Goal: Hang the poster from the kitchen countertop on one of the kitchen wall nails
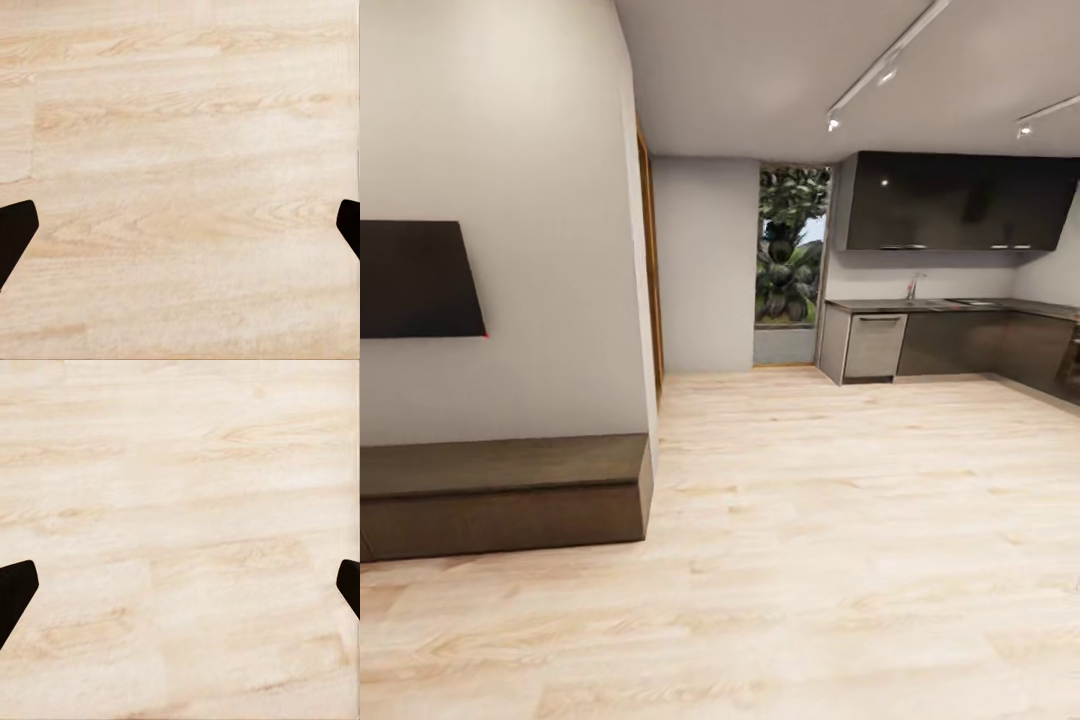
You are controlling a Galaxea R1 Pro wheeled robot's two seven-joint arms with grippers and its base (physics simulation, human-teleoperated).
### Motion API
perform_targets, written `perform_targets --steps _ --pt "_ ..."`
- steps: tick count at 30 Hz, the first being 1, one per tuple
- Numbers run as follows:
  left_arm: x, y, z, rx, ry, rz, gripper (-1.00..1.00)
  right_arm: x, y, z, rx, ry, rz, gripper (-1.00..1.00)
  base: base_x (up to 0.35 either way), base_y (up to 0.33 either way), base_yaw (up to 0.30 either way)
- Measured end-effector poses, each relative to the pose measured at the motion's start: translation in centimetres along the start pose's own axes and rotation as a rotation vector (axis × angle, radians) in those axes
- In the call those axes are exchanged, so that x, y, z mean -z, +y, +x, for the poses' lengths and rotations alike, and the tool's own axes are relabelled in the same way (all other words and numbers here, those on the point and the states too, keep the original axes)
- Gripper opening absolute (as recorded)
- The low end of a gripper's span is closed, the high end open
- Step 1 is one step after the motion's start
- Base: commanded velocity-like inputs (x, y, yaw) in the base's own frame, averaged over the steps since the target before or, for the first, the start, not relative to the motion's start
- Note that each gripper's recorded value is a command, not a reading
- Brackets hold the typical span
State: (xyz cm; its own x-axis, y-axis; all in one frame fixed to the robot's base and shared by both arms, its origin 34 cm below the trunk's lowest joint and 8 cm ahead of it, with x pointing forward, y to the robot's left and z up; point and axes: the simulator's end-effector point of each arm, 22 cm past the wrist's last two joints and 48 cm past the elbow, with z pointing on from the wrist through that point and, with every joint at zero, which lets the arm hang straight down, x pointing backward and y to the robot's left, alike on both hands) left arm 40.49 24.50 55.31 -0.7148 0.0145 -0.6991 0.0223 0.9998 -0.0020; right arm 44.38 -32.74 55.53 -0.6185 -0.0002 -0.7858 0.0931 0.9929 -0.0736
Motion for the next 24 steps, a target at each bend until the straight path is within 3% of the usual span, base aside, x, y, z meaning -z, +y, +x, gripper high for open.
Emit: perform_targets --steps 24 --pt "0.0 -0.01 -0.42 -0.001 -0.011 0.0 1.0 -0.02 -0.01 -0.46 -0.001 -0.011 0.0 1.0 0.33 -0.043 -0.3"
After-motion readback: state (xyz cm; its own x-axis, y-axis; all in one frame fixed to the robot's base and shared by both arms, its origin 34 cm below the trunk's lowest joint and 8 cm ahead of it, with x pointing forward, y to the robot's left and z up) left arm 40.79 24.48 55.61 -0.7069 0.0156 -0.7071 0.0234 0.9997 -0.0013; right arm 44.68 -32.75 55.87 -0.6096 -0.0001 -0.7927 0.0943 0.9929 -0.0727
